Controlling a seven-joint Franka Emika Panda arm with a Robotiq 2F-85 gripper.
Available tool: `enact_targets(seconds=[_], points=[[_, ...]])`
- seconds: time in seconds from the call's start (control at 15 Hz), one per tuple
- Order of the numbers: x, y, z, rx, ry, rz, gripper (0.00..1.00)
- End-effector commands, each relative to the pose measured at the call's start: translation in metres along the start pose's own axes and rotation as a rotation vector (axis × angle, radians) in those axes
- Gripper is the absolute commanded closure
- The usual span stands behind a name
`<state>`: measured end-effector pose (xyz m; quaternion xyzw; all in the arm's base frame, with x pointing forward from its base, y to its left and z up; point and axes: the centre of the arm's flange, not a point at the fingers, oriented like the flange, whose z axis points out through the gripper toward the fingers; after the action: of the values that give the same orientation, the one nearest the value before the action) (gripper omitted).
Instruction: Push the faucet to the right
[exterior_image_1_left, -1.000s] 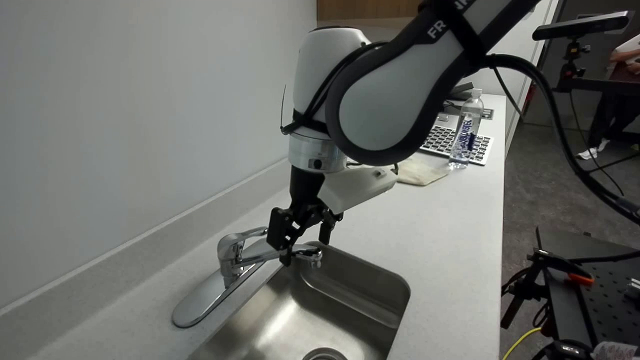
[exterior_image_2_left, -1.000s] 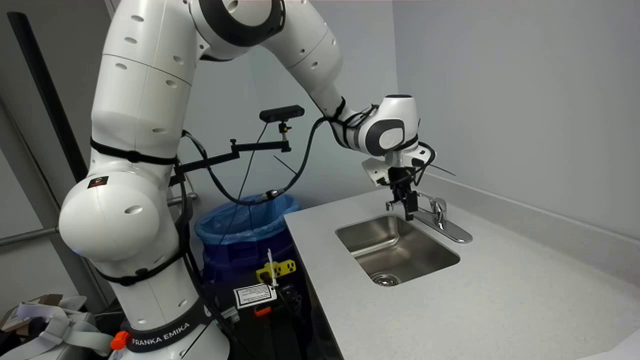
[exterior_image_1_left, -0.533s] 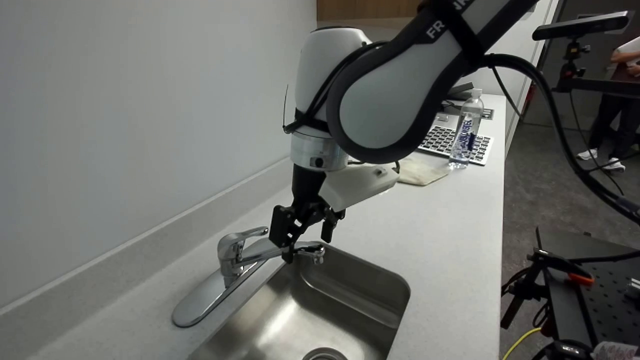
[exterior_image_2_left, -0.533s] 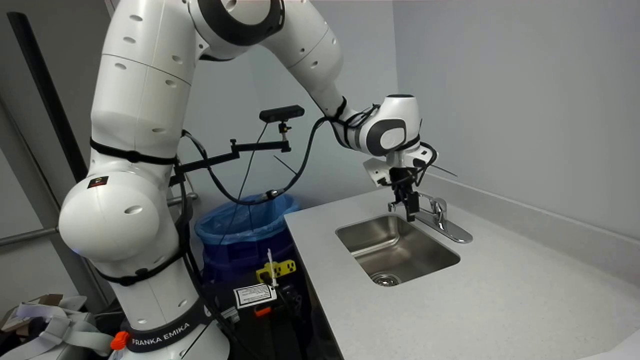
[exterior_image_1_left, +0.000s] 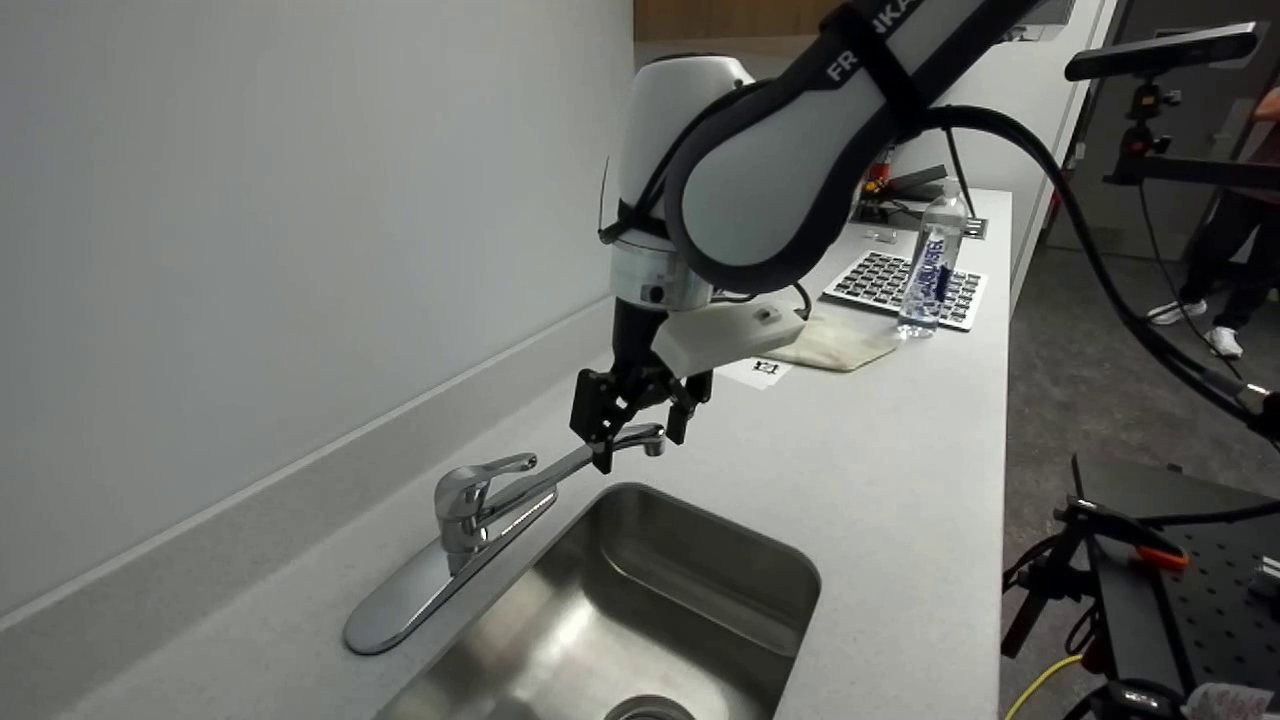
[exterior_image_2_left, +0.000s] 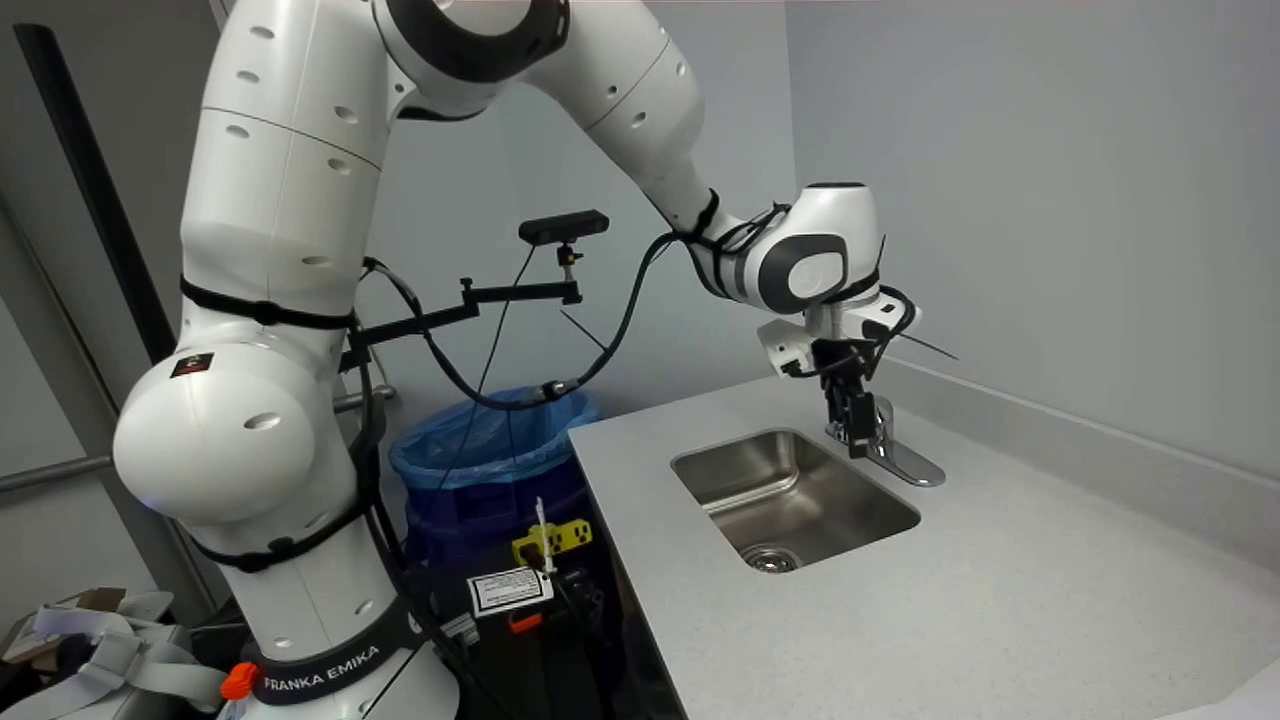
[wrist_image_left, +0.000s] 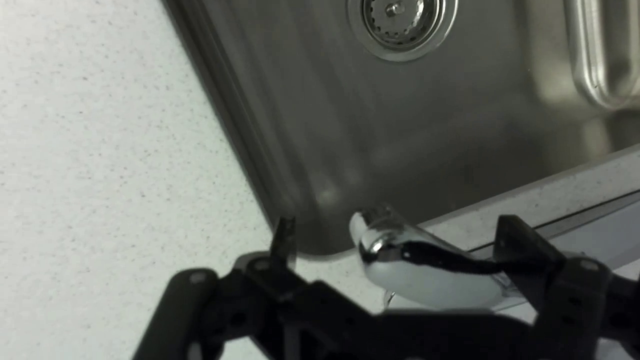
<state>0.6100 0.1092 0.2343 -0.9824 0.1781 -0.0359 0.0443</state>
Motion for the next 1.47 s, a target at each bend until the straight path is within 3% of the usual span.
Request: enact_targets(seconds=[0.0, 0.4, 0.73, 1.07, 1.4], points=[[0.027, 0.021, -0.012, -0.026, 0.02, 0.067, 0.0], [0.062, 0.038, -0.022, -0.042, 0.069, 0.131, 0.0], [0.071, 0.038, -0.052, 0.003, 0.111, 0.166, 0.0], [0.047, 0.023, -0.103, 0.064, 0.151, 0.138, 0.0], [0.003, 0.002, -0.147, 0.137, 0.151, 0.082, 0.0]])
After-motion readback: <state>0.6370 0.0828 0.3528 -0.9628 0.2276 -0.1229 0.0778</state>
